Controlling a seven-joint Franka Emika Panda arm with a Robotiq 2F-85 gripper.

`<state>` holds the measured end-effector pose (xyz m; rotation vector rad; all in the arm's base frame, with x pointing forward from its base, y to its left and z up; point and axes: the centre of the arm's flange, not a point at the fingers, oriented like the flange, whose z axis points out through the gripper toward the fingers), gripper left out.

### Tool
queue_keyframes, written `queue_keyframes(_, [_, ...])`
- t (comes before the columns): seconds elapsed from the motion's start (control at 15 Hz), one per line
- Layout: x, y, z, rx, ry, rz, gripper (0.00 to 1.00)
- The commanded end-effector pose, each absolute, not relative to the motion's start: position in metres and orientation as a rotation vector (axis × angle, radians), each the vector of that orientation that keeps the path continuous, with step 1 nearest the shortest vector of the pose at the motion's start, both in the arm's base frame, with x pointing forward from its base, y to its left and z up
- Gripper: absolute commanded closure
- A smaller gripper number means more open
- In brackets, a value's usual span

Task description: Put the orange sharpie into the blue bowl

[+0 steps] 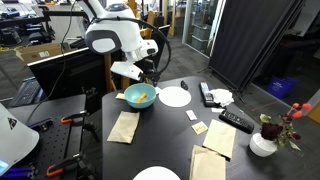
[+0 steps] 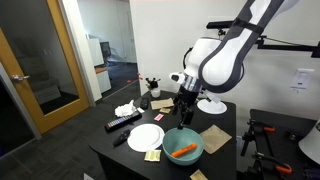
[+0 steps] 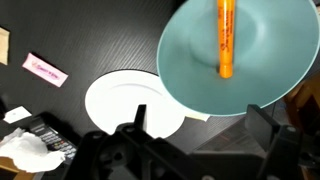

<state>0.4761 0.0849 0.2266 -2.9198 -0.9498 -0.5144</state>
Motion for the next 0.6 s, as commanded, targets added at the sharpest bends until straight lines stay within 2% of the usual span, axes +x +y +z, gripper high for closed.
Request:
queue_keyframes(0.0, [0.474, 0.072, 0.281, -2.917, -0.870, -0.568, 0.00])
queue_keyframes(0.53, [0.474, 0.042, 0.354, -2.921, -0.752, -0.666, 0.00])
